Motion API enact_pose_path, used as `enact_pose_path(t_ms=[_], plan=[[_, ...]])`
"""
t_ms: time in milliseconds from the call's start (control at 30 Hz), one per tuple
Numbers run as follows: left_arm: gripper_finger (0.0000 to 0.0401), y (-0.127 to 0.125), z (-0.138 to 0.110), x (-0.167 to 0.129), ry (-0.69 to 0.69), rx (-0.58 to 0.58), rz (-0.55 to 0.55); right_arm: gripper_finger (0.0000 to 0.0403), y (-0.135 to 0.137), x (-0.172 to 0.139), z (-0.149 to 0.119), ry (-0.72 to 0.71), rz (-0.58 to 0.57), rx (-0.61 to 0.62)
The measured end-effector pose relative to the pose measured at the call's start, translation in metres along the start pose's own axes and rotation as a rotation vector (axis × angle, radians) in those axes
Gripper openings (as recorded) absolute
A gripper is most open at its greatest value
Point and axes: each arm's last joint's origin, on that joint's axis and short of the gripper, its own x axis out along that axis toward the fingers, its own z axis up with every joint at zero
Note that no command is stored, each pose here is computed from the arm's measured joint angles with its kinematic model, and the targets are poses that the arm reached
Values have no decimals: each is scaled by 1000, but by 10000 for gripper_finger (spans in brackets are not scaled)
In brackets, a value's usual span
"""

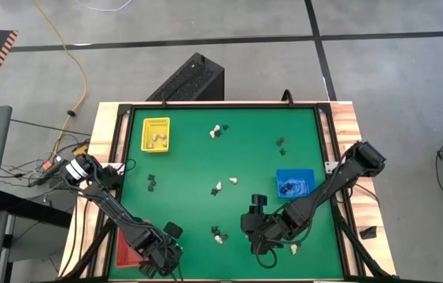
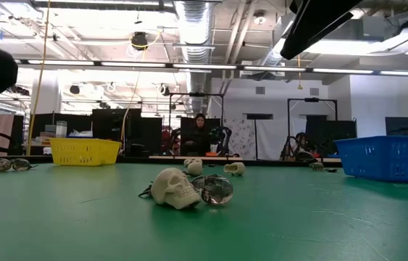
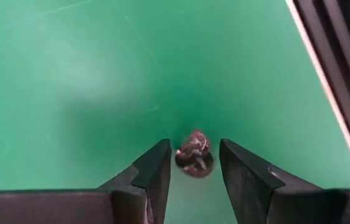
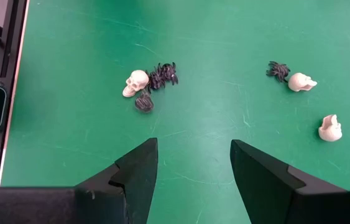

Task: Sort Halloween decoration
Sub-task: Put the black skull toy into the red bin

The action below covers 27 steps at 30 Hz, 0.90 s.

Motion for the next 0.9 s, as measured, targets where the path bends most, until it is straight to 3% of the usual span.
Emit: enact_pose_path(t_ms=[700, 900], plan=[[128, 0, 1, 1, -17, 9, 9, 232, 0, 0, 0, 0, 0, -2], [128, -1, -2, 18, 37, 19, -7, 232, 0, 0, 0, -2, 2, -1]])
